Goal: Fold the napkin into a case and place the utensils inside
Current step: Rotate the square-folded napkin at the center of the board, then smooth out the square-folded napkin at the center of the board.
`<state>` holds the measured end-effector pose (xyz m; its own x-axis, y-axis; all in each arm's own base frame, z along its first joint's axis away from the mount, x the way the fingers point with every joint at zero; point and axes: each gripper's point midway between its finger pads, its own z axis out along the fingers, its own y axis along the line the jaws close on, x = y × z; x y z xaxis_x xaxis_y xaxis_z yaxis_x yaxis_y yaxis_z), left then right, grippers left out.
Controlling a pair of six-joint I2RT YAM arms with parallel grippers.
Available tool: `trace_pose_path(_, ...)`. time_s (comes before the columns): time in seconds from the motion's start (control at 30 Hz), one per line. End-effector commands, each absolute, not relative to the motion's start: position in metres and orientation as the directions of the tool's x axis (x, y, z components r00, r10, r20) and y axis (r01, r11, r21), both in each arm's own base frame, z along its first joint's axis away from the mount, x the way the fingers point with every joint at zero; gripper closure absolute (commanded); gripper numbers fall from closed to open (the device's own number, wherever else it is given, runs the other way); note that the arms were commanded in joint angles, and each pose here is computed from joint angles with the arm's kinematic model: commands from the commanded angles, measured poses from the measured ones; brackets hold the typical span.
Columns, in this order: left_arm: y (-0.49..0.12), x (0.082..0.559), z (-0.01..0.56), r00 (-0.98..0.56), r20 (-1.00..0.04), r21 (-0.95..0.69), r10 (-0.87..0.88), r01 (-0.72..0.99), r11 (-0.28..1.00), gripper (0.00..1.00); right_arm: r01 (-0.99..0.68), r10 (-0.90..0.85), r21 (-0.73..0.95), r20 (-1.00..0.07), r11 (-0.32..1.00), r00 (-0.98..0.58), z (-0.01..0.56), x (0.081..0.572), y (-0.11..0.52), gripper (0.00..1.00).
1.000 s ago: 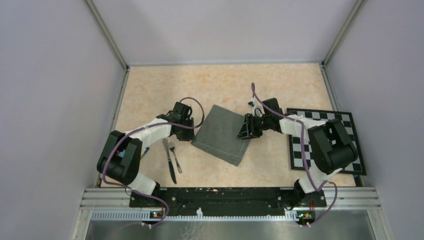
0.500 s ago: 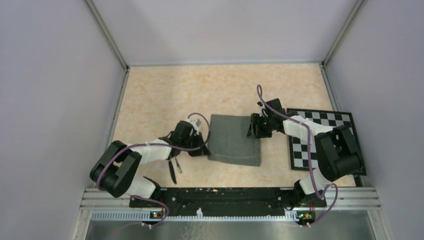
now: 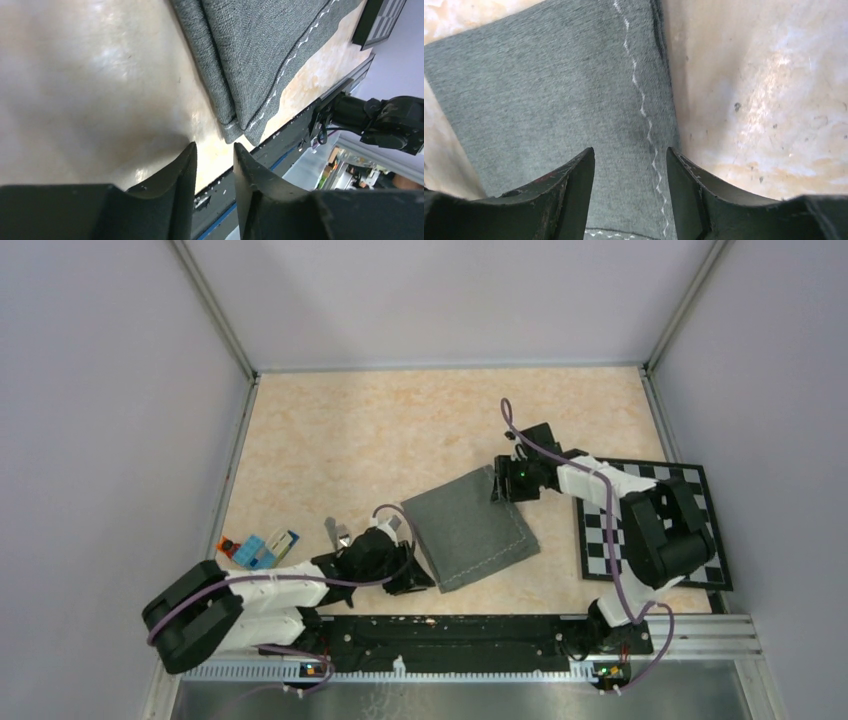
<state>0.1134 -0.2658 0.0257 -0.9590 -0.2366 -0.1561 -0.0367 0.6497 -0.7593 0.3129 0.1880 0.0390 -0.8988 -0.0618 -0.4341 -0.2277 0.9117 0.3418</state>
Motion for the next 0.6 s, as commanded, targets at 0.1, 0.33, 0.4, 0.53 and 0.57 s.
trace_pose_path(0.1, -0.243, 0.128, 0.058, -0.907, -0.293, -0.734, -0.303, 0.010, 0.679, 0.57, -0.347, -0.059, 0.525, -0.488, 0.778, -0.871, 0.093, 0.269, 0.224, 0.42)
trace_pose_path(0.33, -0.244, 0.208, 0.129, -0.809, -0.410, -0.813, -0.420, 0.116, 0.571, 0.65, -0.389, -0.123, 0.752, -0.385, 0.533, -0.914, 0.099, 0.199, 0.308, 0.59)
trace_pose_path(0.4, -0.247, 0.226, 0.130, -0.814, -0.410, -0.808, -0.411, 0.116, 0.577, 0.61, -0.388, -0.143, 0.769, -0.368, 0.508, -0.919, 0.095, 0.185, 0.321, 0.62)
trace_pose_path(0.53, -0.243, 0.257, 0.112, -0.835, -0.424, -0.711, -0.352, 0.066, 0.701, 0.57, -0.394, -0.182, 0.771, -0.351, 0.501, -0.919, 0.087, 0.164, 0.334, 0.63)
trace_pose_path(0.57, -0.235, 0.259, 0.099, -0.841, -0.418, -0.666, -0.345, 0.025, 0.745, 0.55, -0.398, -0.187, 0.765, -0.353, 0.506, -0.917, 0.085, 0.161, 0.336, 0.62)
